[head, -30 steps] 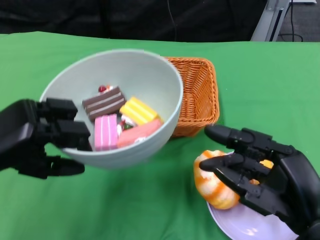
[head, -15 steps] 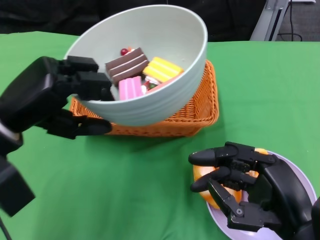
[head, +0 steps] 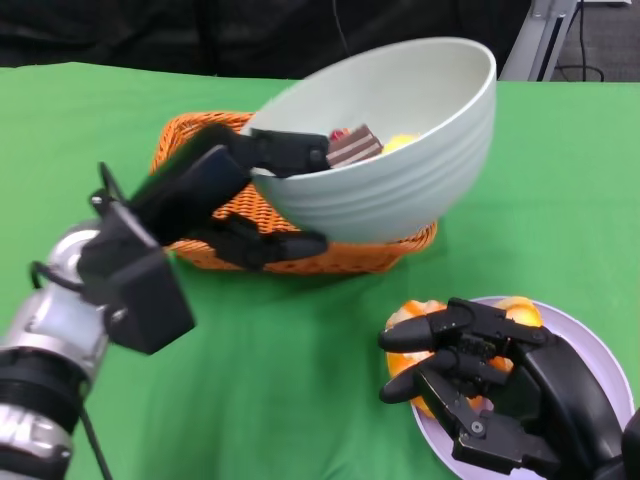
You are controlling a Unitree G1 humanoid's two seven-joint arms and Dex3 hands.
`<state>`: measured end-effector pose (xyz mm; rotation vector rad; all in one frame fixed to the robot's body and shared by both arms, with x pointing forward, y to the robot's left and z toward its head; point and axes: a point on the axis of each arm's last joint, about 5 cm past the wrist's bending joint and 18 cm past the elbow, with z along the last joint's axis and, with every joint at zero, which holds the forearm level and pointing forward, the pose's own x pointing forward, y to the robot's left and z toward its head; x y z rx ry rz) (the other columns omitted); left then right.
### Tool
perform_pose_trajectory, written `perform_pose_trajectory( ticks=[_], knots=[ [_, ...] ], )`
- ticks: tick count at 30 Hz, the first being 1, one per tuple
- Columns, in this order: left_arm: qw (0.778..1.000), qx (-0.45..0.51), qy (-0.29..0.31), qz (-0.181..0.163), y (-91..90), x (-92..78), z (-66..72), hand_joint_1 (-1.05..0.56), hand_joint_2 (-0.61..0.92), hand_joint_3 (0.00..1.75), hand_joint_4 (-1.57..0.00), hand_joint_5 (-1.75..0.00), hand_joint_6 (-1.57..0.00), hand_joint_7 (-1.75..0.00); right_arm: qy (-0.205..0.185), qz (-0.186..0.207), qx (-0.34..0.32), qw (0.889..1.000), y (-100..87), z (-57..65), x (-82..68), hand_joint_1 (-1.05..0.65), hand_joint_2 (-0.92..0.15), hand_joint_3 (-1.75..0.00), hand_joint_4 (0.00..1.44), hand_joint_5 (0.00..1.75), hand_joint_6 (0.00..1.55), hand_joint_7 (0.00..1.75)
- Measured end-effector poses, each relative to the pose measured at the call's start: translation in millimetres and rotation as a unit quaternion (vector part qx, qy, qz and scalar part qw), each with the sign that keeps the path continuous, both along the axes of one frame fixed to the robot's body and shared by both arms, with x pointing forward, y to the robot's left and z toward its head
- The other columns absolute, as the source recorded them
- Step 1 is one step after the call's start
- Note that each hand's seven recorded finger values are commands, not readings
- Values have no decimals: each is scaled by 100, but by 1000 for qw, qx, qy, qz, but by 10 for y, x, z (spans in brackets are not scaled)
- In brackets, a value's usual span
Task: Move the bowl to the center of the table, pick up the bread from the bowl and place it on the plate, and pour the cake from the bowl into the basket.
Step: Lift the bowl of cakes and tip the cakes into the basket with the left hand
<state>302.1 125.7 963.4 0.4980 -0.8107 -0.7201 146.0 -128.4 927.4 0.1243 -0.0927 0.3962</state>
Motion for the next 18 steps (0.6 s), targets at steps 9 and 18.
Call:
perform_pose_trajectory(
  ticks=[9,18],
  knots=[
    [999,40,3,7,-306,77,-56,-21,82,57,-69,-161,-69,-119,11,2,-7,1000,-16,-40,-32,-4,-74,-90,69,95,71,93],
    [997,-28,67,0,-602,80,-90,-25,91,51,-68,-174,-64,-139,11,11,-12,1000,-29,-91,-29,-7,-74,-87,74,102,66,115]
  ],
)
